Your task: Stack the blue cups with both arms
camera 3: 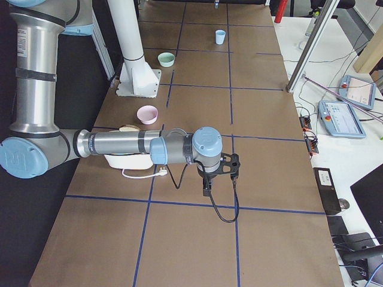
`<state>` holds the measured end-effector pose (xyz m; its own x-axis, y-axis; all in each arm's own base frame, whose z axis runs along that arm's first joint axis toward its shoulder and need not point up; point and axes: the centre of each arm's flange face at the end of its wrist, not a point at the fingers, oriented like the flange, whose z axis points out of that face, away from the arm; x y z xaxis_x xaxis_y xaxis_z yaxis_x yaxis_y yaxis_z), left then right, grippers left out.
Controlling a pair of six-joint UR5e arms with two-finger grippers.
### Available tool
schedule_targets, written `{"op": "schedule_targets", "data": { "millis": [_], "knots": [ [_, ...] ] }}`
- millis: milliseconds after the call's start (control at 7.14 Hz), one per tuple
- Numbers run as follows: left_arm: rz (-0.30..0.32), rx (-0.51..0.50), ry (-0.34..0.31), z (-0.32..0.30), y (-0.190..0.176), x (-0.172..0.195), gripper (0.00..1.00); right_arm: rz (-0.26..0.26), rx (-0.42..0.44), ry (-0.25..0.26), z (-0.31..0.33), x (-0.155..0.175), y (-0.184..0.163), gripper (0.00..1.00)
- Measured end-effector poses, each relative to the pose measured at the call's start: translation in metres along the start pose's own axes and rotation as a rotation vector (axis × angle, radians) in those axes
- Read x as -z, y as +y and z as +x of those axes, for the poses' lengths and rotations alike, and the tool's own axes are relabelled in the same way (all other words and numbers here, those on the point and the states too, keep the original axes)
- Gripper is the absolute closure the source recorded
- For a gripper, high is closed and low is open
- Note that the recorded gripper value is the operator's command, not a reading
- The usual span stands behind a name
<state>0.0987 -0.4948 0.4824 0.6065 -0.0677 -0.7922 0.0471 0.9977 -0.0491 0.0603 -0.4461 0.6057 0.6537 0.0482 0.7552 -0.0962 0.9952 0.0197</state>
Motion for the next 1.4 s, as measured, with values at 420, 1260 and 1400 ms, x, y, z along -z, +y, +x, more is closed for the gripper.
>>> {"op": "schedule_targets", "data": {
  "millis": [420, 1260, 1400],
  "knots": [
    [-0.002, 0.006, -0.035, 0.029, -0.029, -0.035, 0.00, 0.000, 0.000, 0.000, 0.000, 0.000, -0.001, 0.00],
    [0.008, 0.016, -0.073, 0.037, -0.037, -0.116, 0.04, 0.009, 0.009, -0.002, -0.005, 0.003, -0.006, 0.00],
    [0.002, 0.020, -0.080, 0.035, -0.037, -0.121, 0.05, 0.009, 0.010, -0.002, -0.005, 0.004, -0.007, 0.00]
  ]
}}
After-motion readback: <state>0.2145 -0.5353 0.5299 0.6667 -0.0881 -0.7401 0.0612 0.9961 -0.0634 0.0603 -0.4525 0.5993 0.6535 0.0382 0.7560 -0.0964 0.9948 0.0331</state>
